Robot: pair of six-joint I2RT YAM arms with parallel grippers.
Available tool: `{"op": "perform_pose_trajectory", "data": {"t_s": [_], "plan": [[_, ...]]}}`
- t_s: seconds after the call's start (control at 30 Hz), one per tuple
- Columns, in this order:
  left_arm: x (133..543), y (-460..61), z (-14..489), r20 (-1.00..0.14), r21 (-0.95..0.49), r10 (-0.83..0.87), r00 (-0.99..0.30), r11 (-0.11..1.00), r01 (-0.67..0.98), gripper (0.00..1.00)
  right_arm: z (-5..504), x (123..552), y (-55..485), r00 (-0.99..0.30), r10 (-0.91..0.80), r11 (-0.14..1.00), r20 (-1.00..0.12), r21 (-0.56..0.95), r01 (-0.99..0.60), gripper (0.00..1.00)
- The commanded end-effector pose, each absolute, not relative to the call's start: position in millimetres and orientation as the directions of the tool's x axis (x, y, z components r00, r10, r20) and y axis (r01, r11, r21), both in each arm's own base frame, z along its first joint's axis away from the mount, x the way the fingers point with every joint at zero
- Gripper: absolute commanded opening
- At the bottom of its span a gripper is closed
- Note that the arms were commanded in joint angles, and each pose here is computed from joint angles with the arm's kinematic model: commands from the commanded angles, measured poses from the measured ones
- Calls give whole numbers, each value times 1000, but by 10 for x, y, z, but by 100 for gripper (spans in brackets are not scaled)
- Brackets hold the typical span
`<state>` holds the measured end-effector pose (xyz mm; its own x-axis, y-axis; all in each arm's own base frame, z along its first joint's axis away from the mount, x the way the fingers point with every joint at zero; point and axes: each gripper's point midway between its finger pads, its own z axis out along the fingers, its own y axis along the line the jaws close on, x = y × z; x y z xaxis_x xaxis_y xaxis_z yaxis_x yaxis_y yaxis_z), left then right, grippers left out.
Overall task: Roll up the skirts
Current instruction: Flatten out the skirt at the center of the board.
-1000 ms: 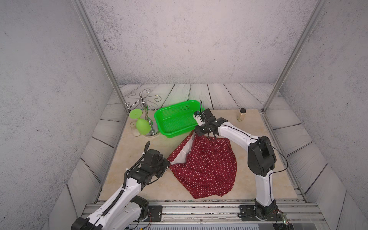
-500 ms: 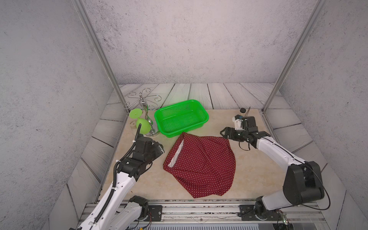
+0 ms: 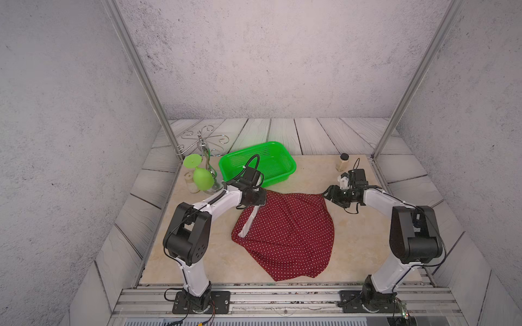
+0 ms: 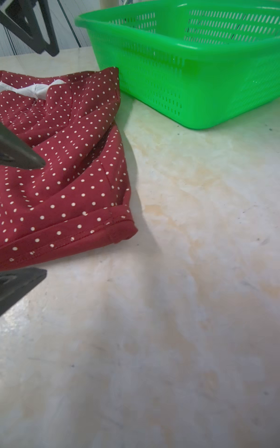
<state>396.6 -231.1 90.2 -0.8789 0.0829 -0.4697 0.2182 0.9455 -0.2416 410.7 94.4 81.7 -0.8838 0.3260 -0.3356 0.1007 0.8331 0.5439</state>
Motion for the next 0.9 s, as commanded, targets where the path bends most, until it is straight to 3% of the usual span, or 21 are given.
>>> {"op": "perform_pose_trajectory", "data": {"t_s": [0.0,0.27,0.43,0.47,0.6,0.67,0.87], "plan": [[4234,-2262,899,-546,-112,124,-828,969,219,56,559,4003,918,-911,308,847,-274,516,131,66],[4470,-2272,657,-534,10,170,-828,981,195,54,481,4024,942,-923,289,852,-252,507,128,66],[4544,-2409,548,-522,4,193,-831,975,224,52,377,4040,1016,-942,241,875,-232,473,108,66],[4541,-2444,523,-513,-11,192,-837,973,230,47,361,4050,1032,-947,224,886,-231,453,99,66],[4484,-2544,589,-517,-81,175,-838,964,252,7,303,4082,973,-956,184,930,-230,355,94,65],[4457,-2555,801,-550,-106,165,-819,959,264,0,271,4097,1003,-964,146,944,-223,322,68,64],[4260,-2556,1596,-677,-178,136,-723,923,341,0,145,4110,1195,-978,13,978,-207,206,-31,48]]}}
